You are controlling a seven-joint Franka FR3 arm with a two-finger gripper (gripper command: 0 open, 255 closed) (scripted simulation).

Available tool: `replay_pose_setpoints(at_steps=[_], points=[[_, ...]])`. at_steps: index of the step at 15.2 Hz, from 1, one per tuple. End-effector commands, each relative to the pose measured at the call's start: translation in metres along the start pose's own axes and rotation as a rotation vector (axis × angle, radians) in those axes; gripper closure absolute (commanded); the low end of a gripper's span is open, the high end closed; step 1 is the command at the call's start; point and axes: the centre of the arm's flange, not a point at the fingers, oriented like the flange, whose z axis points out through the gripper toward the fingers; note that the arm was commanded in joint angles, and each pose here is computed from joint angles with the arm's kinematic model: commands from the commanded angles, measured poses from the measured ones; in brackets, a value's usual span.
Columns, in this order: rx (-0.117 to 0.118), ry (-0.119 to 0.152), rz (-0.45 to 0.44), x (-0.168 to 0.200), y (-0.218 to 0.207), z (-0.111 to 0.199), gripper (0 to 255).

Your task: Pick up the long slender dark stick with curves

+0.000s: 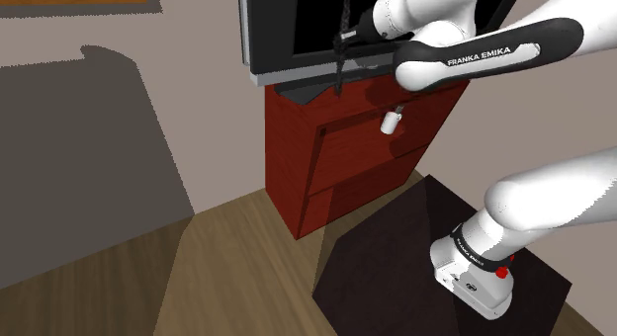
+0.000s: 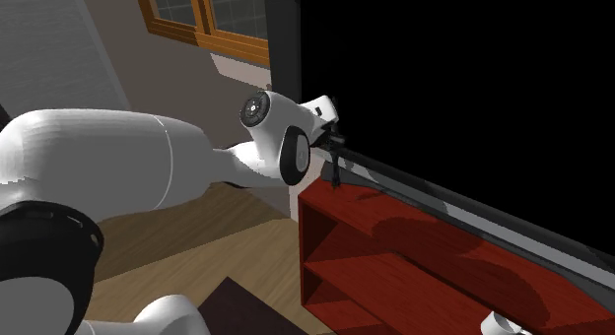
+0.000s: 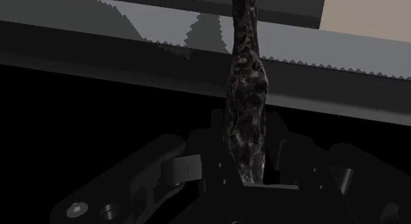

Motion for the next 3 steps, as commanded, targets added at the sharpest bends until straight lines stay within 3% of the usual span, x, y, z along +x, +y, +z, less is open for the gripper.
replay_pose_setpoints(at_steps=[1,3], points=[[0.005,0.015,0.0,0.012,0.0039,-0.0076,255],[0.005,0.015,0.0,0.0126,0.004,-0.0081,255]])
